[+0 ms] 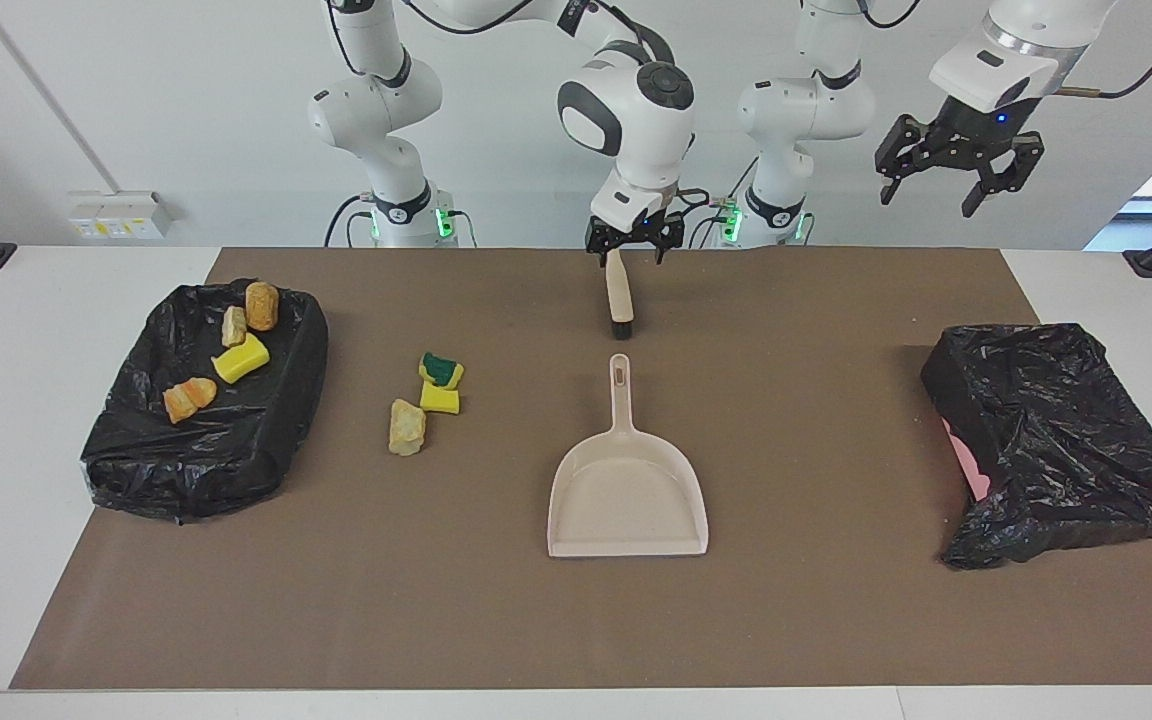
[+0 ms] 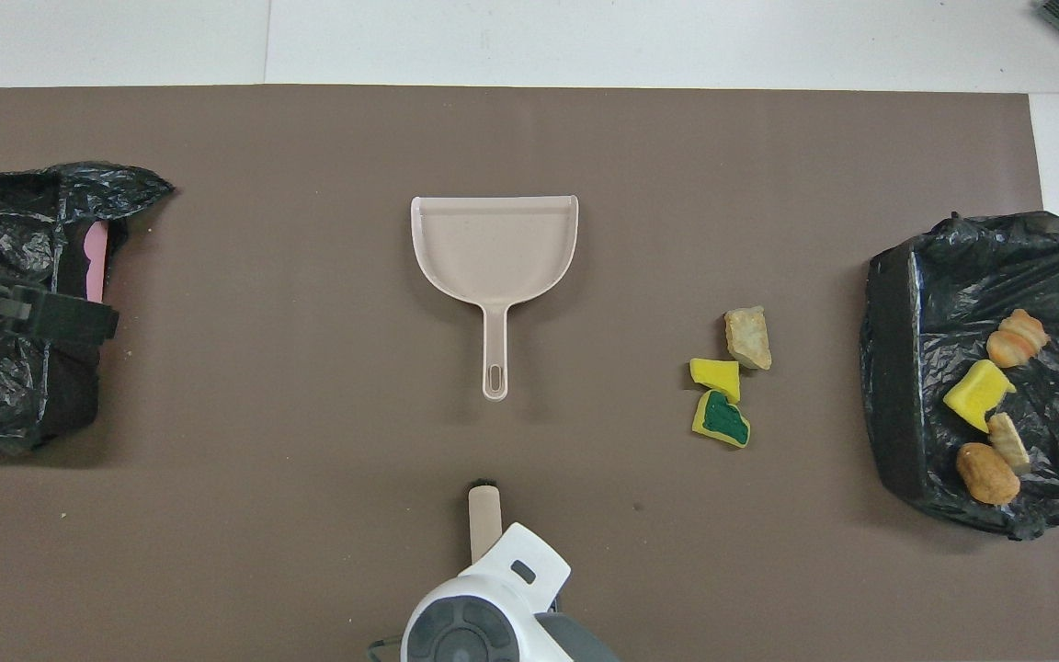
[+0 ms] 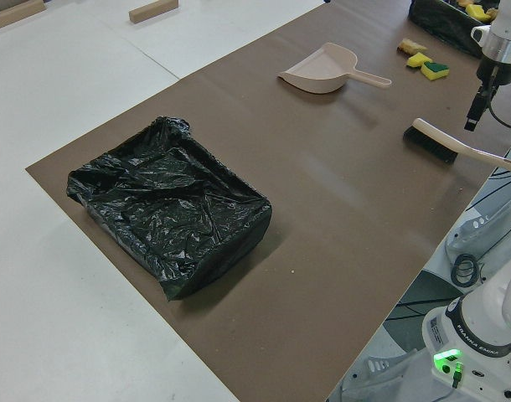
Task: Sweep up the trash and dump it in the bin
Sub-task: 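Grasp the dustpan with the left gripper while the right gripper holds the brush, then move the brush with the right gripper behind the sponges and bread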
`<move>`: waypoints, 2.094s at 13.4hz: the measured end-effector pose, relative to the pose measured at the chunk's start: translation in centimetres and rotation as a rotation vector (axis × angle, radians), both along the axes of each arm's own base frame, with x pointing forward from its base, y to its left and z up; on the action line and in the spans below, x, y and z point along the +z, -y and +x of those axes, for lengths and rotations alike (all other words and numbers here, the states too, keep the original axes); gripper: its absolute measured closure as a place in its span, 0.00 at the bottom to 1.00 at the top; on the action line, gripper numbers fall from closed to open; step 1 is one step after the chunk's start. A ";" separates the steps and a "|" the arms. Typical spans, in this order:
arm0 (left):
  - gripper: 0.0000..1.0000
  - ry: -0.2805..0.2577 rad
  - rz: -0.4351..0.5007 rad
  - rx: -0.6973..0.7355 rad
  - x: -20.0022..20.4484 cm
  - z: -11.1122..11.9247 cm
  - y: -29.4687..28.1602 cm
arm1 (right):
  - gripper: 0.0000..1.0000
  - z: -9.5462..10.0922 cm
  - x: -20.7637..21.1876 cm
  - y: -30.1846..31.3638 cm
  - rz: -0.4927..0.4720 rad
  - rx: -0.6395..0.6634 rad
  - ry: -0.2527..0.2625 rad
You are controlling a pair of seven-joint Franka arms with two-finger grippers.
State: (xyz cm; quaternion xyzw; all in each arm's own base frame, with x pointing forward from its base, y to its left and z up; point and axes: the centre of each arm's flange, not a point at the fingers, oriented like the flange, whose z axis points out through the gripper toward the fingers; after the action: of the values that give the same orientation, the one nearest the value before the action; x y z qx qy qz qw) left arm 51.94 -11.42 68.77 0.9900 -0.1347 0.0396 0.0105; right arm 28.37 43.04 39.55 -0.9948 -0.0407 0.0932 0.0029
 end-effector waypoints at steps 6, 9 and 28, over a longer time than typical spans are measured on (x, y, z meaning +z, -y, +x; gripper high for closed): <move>0.00 0.016 -0.039 0.008 -9.9 2.0 13.6 | 0.00 -5.5 -5.3 1.6 0.021 0.030 0.027; 0.00 -0.001 -0.041 0.008 -15.4 1.9 17.1 | 0.00 -5.2 -6.1 1.7 0.051 0.006 0.038; 0.00 -0.038 -0.062 0.090 -32.6 0.8 28.2 | 0.74 0.4 2.8 12.0 -0.023 0.023 -0.065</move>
State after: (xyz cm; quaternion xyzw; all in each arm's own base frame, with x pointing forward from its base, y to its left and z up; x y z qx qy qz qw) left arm 52.73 -39.65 36.15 0.9949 -0.0886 0.0255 0.0417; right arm 28.73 30.99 42.34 -0.9907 -0.0511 0.1262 -0.0084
